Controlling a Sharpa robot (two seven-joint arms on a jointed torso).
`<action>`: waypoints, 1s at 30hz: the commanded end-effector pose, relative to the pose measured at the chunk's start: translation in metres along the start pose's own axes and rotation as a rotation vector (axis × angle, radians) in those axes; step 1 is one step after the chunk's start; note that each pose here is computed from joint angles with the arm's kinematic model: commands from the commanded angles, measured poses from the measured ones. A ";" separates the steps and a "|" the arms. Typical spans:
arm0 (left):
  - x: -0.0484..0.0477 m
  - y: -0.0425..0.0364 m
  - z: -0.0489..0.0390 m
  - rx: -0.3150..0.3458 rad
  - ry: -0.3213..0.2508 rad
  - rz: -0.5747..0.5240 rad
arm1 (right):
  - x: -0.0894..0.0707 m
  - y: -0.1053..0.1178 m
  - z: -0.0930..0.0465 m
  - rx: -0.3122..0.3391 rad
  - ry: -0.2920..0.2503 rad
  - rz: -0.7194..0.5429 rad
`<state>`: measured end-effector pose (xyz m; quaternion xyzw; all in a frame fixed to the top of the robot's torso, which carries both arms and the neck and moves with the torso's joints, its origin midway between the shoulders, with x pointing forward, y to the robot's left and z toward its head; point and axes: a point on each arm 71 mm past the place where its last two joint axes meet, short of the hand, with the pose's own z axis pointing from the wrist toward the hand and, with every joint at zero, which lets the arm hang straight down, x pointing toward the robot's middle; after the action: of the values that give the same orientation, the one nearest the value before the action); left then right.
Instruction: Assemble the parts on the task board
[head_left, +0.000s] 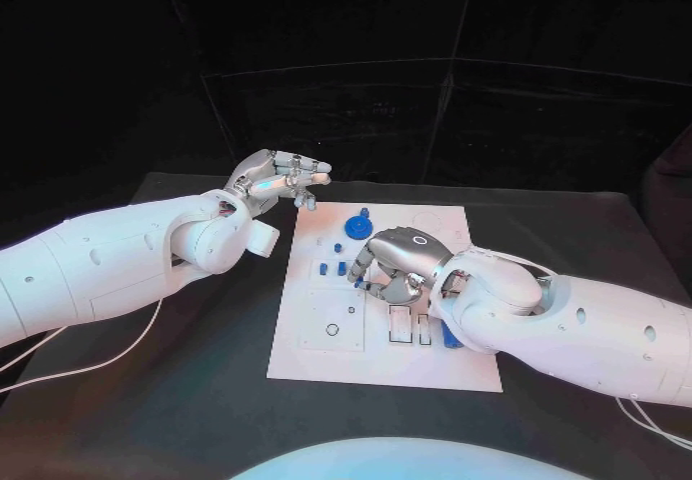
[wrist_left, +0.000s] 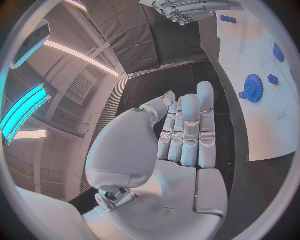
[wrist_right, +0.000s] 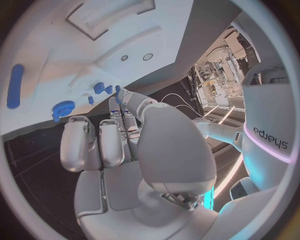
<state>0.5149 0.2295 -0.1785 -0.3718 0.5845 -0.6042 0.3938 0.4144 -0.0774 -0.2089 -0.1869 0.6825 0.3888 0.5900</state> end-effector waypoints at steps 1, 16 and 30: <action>0.0015 -0.0015 0.0008 0.007 0.010 -0.009 | 0.007 0.001 0.002 -0.013 0.049 0.006; 0.0030 -0.0014 0.0019 0.007 0.015 -0.011 | 0.025 0.005 0.007 -0.023 0.114 0.008; 0.0026 -0.0013 0.0018 0.007 0.016 -0.011 | 0.030 0.003 0.008 -0.020 0.133 -0.005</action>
<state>0.5154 0.2274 -0.1786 -0.3707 0.5852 -0.6057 0.3915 0.4113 -0.0643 -0.2366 -0.2096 0.7164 0.3819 0.5449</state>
